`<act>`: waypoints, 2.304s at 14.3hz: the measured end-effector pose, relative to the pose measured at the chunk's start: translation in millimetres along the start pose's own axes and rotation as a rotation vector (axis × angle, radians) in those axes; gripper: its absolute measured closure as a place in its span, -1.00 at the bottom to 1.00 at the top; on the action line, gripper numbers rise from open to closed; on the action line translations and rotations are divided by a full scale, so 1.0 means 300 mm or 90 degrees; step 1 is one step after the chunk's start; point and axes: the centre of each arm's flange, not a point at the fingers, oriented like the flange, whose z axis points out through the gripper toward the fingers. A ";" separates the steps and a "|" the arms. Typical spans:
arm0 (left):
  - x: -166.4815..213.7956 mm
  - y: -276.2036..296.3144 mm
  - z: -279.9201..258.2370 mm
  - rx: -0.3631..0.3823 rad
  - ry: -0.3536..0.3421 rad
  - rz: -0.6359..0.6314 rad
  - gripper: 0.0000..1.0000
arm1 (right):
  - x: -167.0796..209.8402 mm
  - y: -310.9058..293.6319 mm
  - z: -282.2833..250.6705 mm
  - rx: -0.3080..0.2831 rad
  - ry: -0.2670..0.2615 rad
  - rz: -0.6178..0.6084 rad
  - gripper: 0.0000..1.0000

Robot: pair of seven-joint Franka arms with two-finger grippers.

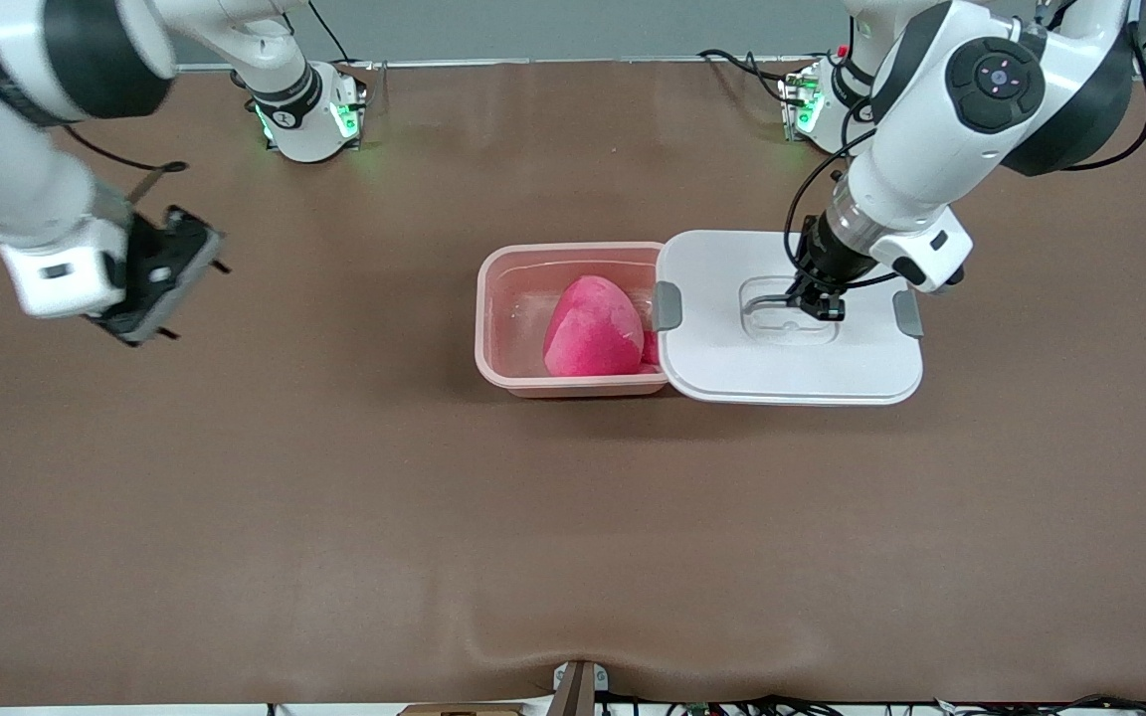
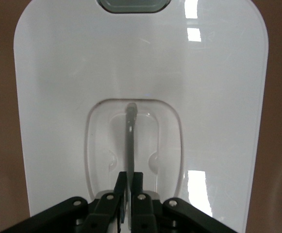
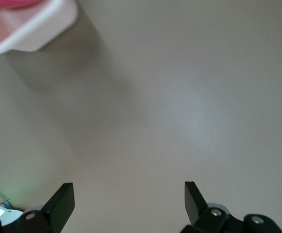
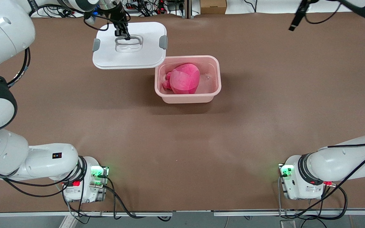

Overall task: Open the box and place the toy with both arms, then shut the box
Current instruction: 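Lower the lid onto the pink box with the left gripper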

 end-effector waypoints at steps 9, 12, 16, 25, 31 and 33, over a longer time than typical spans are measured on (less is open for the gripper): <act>-0.316 -0.024 0.124 0.009 0.013 -0.032 0.87 | -0.135 -0.010 -0.093 0.012 -0.009 0.329 -1.00; -0.408 -0.022 0.181 0.015 0.015 -0.049 0.87 | -0.152 -0.026 -0.113 0.013 -0.013 0.474 -1.00; -0.487 -0.014 0.228 0.022 0.002 -0.061 0.87 | -0.195 -0.016 -0.149 0.009 -0.004 0.535 -1.00; -0.729 -0.082 0.416 -0.011 0.031 -0.102 0.87 | -0.258 0.017 -0.277 -0.004 0.038 0.604 -1.00; -0.809 -0.135 0.421 -0.019 0.008 -0.107 0.87 | -0.255 0.020 -0.282 -0.005 0.040 0.604 -1.00; -0.833 -0.160 0.438 -0.014 0.010 -0.098 0.87 | -0.255 0.021 -0.282 -0.005 0.040 0.605 -1.00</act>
